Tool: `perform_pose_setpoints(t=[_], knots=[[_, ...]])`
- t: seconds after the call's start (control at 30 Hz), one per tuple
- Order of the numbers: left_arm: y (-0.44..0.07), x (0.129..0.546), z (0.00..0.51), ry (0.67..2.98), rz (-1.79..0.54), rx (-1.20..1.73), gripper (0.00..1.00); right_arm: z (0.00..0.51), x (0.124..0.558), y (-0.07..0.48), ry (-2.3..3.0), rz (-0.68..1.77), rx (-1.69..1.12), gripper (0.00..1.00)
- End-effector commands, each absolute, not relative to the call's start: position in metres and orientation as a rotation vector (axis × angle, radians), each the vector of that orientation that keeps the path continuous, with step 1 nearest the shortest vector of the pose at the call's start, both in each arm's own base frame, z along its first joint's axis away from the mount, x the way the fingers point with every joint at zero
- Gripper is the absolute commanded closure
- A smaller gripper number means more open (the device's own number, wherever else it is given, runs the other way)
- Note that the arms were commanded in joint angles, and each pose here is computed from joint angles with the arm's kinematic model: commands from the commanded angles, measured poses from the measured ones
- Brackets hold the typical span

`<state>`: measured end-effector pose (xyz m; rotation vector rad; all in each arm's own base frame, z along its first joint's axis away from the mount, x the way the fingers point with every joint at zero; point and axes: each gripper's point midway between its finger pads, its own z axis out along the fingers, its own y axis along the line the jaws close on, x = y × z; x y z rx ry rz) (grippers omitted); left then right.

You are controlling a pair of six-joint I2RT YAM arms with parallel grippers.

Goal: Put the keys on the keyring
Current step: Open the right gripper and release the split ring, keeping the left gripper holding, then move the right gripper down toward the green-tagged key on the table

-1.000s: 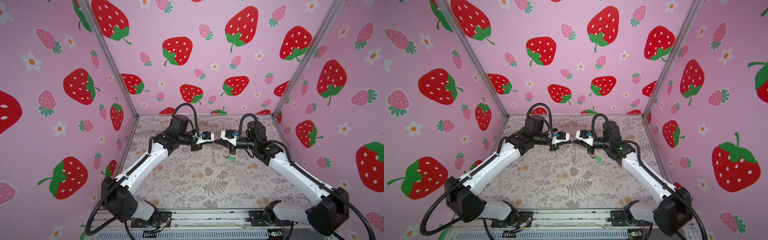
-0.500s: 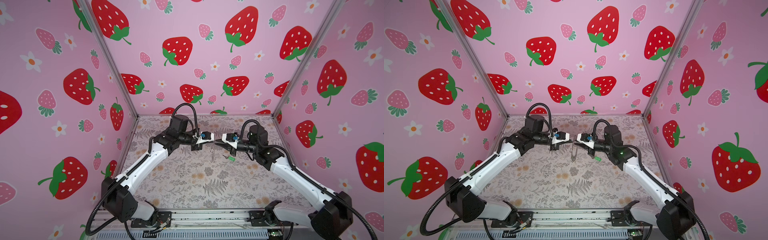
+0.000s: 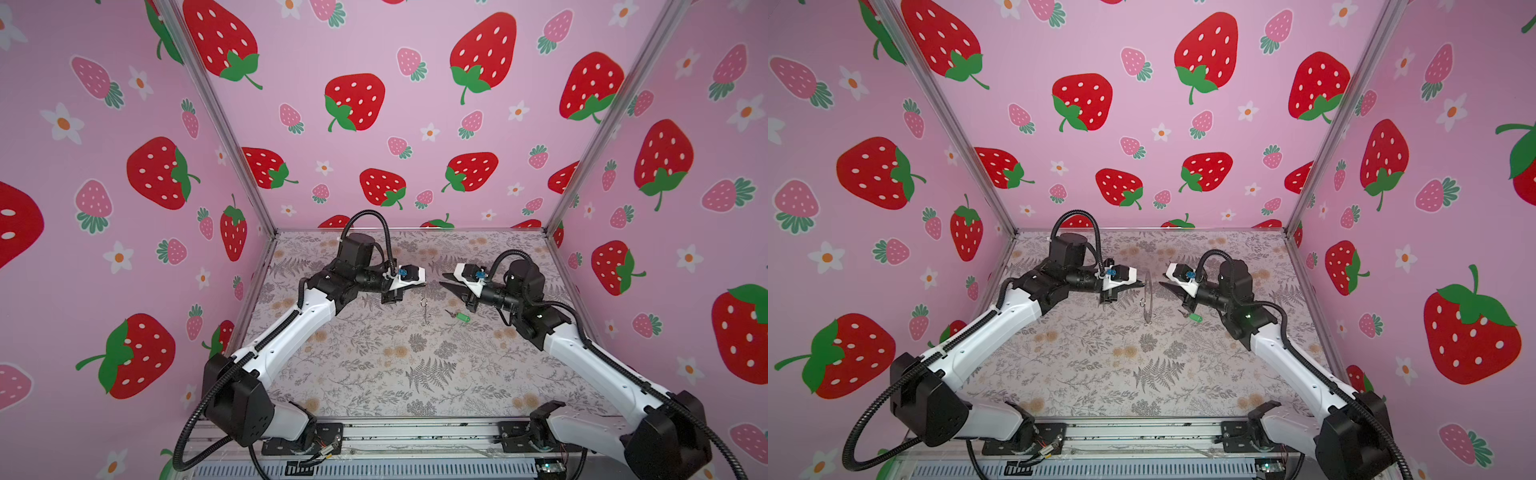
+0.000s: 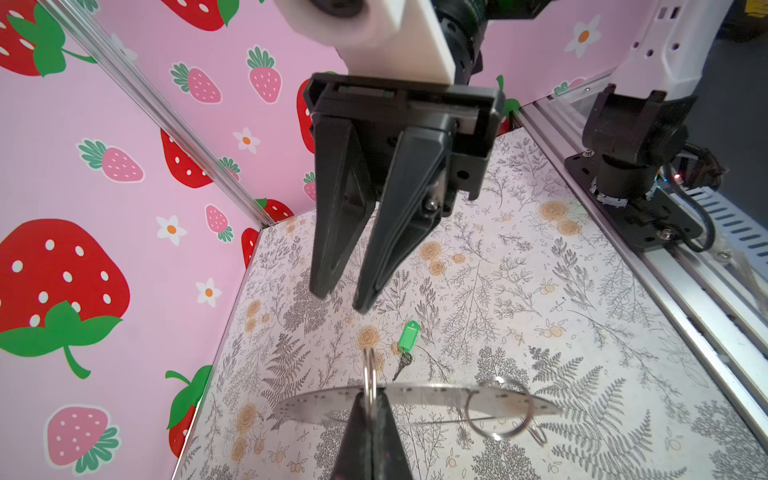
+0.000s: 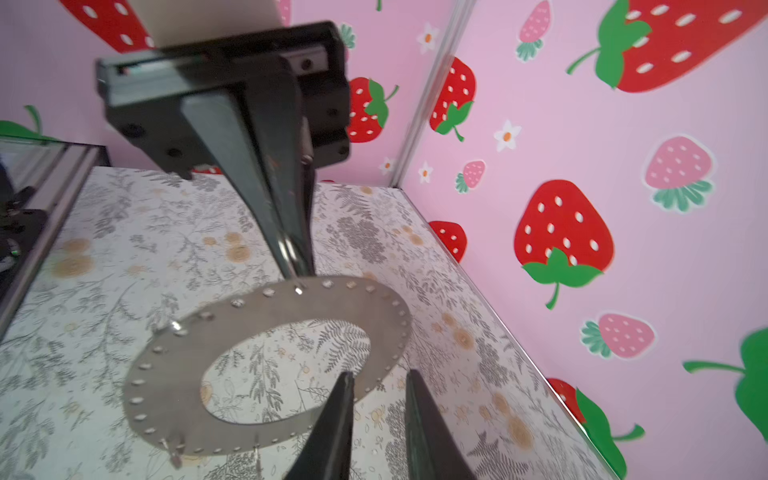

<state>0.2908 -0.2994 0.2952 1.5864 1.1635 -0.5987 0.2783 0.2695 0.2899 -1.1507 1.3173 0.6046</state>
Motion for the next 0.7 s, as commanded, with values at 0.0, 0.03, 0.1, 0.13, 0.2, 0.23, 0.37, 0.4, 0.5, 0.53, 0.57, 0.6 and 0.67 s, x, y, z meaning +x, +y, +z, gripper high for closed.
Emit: perform_pose_setpoints(t=[0.0,0.03,0.1,0.13,0.2,0.23,0.37,0.4,0.5,0.53,0.57,0.6,0.67], knots=[[-0.296,0.287,0.308,1.111,-0.601,1.553,1.00,0.283,0.309,0.243,1.475,0.595,-0.880,0.74],[-0.295,0.288,0.305,1.120,-0.600,1.548,1.00,0.270,0.316,0.236,1.544,0.598,-0.826,0.74],[-0.295,0.289,0.302,1.131,-0.599,1.537,1.00,0.239,0.330,0.222,1.715,0.598,-0.696,0.75],[-0.295,0.290,0.298,1.141,-0.597,1.536,1.00,0.224,0.335,0.215,1.793,0.591,-0.639,0.76],[-0.294,0.292,0.294,1.155,-0.587,1.531,1.00,0.196,0.341,0.204,1.915,0.564,-0.551,0.76],[-0.293,0.292,0.292,1.158,-0.582,1.529,1.00,0.179,0.343,0.199,1.983,0.553,-0.499,0.77],[-0.292,0.293,0.285,1.171,-0.576,1.529,1.00,0.115,0.343,0.189,2.227,0.530,-0.360,0.80],[-0.292,0.293,0.283,1.176,-0.577,1.530,1.00,0.103,0.344,0.186,2.292,0.518,-0.317,0.80],[-0.292,0.294,0.280,1.181,-0.581,1.530,1.00,0.081,0.346,0.185,2.397,0.491,-0.277,0.79],[-0.293,0.295,0.280,1.181,-0.583,1.529,1.00,0.075,0.346,0.183,2.425,0.461,-0.260,0.79],[-0.293,0.295,0.279,1.182,-0.587,1.530,1.00,0.070,0.349,0.180,2.449,0.440,-0.215,0.80],[-0.294,0.295,0.278,1.185,-0.591,1.531,1.00,0.066,0.351,0.178,2.464,0.429,-0.165,0.81],[-0.294,0.296,0.277,1.187,-0.592,1.531,1.00,0.061,0.351,0.180,2.471,0.448,-0.094,0.82]])
